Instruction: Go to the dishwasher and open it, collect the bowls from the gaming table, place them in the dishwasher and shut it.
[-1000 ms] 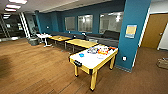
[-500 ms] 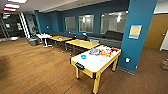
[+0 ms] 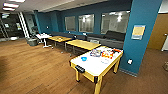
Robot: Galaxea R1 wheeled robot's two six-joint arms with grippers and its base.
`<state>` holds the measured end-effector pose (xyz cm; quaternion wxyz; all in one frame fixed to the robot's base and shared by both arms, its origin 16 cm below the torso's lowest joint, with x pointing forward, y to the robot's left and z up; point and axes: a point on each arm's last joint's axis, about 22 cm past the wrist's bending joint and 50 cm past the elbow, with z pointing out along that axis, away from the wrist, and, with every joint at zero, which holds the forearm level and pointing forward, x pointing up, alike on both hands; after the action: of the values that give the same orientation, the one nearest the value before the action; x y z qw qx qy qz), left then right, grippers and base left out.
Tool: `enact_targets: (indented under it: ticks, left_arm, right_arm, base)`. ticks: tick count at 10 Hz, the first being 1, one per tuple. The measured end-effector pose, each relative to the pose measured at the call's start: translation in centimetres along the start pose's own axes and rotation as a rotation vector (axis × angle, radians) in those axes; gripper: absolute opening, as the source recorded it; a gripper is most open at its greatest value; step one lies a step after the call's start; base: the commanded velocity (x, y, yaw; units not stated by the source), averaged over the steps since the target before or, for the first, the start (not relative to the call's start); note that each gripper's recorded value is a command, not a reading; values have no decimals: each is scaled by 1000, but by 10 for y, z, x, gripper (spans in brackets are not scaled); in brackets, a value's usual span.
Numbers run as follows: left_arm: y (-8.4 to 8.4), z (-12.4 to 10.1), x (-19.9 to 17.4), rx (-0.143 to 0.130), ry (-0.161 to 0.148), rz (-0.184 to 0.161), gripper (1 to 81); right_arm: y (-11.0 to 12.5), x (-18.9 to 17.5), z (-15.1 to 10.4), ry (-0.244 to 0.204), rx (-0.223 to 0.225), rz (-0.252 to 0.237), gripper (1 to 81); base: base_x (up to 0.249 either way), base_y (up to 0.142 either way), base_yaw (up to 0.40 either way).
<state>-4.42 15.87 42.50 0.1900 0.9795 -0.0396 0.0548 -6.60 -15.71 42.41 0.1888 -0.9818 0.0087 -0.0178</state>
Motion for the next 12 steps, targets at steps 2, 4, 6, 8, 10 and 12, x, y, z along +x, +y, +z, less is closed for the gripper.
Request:
enact_targets:
  ticks: [2,4,6,8,10,12]
  left_arm:
    - [-1,0,1,1,1,1,811]
    - [-1,0,1,1,1,1,811]
    - [7,2,2,-9,2,-1,811]
    - [-1,0,3,1,3,1,811]
    - [-6,-1,4,8,3,3,811]
    - [-1,0,4,1,3,2,811]
  right_arm:
    - [-2,0,0,0,2,0,811]
    - [1,0,0,0,-1,0,811]
    - [12,-2,-3,-2,-17,0,811]
    - [5,-2,-1,-2,-9,1,811]
    - [-1,-2,0,-3,0,1,811]
    - [0,-1,0,-2,-2,1,811]
  base:
    - [209,0,0]
    - [213,72,0]
    - [214,103,0]
    - [214,104,0]
    - [213,105,0]
    - [214,105,0]
